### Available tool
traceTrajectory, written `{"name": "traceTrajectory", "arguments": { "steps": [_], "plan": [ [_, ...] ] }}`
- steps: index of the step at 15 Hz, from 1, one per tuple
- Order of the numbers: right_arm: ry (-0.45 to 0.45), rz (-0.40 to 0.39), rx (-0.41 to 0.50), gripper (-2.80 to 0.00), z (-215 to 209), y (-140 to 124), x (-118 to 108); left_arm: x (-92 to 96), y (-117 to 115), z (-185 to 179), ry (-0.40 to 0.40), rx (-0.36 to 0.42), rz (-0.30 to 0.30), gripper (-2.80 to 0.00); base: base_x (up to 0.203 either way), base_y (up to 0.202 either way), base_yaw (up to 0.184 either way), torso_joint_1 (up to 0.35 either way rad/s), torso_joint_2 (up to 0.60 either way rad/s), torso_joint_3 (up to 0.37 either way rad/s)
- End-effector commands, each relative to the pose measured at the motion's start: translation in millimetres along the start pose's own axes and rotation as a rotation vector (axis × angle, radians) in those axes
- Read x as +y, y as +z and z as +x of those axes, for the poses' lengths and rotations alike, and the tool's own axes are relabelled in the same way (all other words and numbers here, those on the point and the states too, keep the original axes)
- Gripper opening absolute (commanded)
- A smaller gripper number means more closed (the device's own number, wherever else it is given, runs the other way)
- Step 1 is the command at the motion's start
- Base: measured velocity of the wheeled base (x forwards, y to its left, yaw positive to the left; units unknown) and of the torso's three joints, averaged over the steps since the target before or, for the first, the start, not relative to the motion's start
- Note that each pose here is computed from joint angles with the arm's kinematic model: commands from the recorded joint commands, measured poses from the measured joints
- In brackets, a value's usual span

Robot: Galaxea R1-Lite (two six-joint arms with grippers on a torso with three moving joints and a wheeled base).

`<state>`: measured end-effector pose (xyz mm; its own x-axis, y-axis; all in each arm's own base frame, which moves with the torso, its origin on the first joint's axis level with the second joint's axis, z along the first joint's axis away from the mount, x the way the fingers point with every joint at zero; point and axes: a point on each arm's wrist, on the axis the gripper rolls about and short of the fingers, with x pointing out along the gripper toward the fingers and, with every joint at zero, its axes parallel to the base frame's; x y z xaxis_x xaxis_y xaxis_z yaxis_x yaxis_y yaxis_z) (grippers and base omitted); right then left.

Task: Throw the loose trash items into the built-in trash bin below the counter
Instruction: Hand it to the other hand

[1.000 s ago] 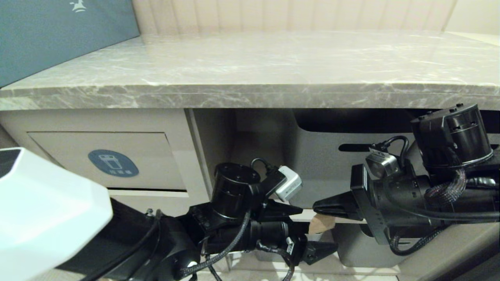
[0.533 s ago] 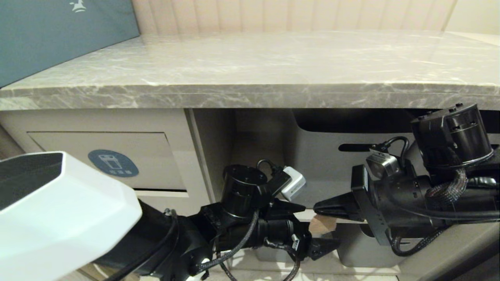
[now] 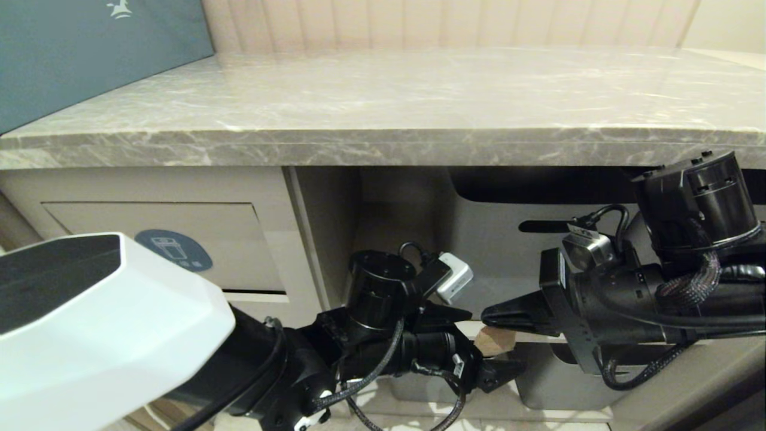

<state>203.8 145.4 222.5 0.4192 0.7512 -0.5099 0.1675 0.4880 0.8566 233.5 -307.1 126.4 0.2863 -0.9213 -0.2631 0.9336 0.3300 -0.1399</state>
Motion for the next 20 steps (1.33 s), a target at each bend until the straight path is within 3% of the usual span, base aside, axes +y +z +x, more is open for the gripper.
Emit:
{"name": "traceTrajectory", "arguments": {
  "steps": [1,2,3,14,15,20],
  "plan": [
    [0.003,0.005,0.004,-2.80,-1,-1,1,-0.1,1,0,-0.002,-0.005,0.001,0.00,0.000,0.000,0.000,0.000,0.00,0.000],
    [0.003,0.004,0.004,-2.80,0,0,1,-0.1,1,0,-0.002,-0.006,0.002,0.00,0.000,0.000,0.000,0.000,0.00,0.000],
    [0.003,0.004,0.004,-2.80,0,0,1,0.0,1,0,-0.002,-0.006,0.002,-2.80,0.000,0.000,0.000,0.000,0.00,0.000],
    [-0.006,0.019,0.019,-2.80,3,-4,-1,-4.9,6,0,-0.015,-0.019,0.009,-2.80,0.000,0.000,0.000,0.000,0.00,0.000],
    [-0.008,0.018,0.022,0.00,3,-4,-1,-5.5,5,0,-0.016,-0.017,0.008,-2.80,0.000,0.000,0.000,0.000,0.00,0.000],
    [-0.019,0.024,-0.014,0.00,-2,-6,-1,-7.9,-5,-8,-0.014,0.019,-0.010,-2.80,0.000,0.000,0.000,0.000,0.00,0.000]
  ]
}}
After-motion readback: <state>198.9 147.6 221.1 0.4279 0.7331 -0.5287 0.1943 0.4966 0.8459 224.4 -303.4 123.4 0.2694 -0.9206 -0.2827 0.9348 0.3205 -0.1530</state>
